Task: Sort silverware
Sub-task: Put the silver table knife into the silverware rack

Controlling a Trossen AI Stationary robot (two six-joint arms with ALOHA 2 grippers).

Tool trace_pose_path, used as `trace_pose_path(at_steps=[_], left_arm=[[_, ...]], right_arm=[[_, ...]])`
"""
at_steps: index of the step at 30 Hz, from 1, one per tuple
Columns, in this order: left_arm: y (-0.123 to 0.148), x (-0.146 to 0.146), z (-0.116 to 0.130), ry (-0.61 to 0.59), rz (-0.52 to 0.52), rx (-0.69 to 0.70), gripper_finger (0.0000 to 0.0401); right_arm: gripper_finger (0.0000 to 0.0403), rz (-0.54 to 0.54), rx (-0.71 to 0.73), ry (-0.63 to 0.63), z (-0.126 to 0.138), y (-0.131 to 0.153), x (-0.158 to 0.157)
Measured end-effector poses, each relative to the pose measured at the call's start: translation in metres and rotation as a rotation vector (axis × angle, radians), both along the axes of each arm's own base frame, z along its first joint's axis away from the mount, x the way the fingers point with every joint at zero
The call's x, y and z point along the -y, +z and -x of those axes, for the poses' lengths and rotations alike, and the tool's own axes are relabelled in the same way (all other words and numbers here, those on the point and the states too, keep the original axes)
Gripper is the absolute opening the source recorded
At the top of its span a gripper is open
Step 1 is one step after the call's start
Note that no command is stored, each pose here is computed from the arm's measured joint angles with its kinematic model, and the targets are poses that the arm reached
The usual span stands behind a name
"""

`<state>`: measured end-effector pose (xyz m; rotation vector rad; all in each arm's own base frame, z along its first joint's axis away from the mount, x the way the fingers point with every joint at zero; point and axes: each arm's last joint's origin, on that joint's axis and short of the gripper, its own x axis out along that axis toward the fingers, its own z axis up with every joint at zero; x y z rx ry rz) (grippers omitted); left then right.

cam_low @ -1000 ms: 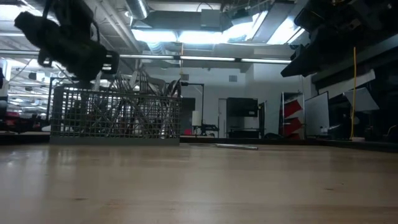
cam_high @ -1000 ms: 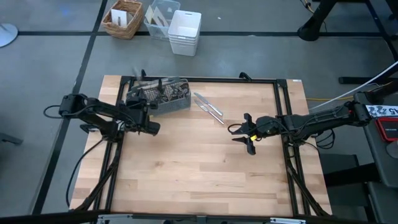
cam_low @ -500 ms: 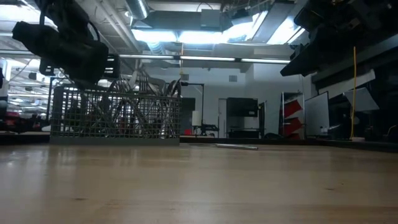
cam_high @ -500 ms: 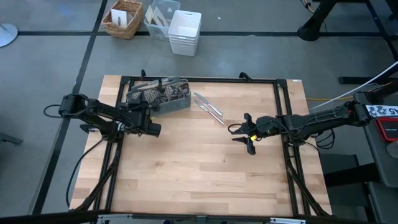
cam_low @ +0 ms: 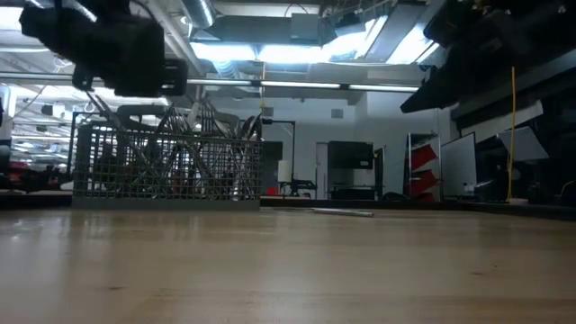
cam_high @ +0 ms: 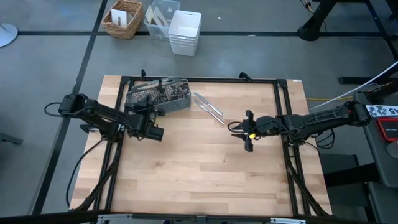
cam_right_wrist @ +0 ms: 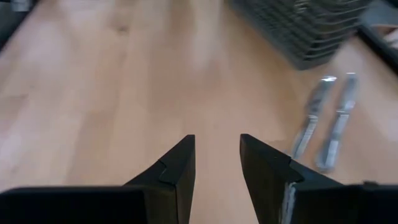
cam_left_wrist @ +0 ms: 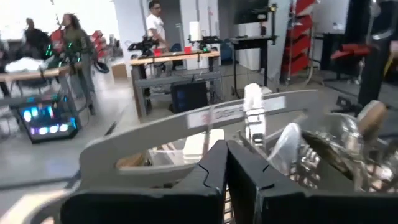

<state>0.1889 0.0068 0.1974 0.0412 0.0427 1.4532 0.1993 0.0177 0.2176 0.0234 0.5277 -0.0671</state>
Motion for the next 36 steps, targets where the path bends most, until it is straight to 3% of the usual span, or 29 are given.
trace_pose_path(at_steps=[6, 17, 25, 36], left_arm=[[0.011, 0.005, -0.009, -0.017, 0.022, -0.12, 0.0027], [0.037, 0.012, -0.026, -0.046, 0.149, -0.17, 0.0109], [0.053, 0.032, -0.035, -0.165, 0.308, -0.209, 0.0114], [0.053, 0.056, -0.038, -0.284, 0.38, -0.15, 0.0114]], right_arm=[[0.0128, 0.063, 0.008, -0.109, 0.0, 0.0, 0.004], [0.0128, 0.043, 0.075, -0.183, -0.018, -0.004, 0.011], [0.0128, -0.016, 0.031, -0.373, -0.029, -0.021, 0.045], [0.0128, -0.063, -0.037, -0.404, -0.054, -0.051, 0.072]])
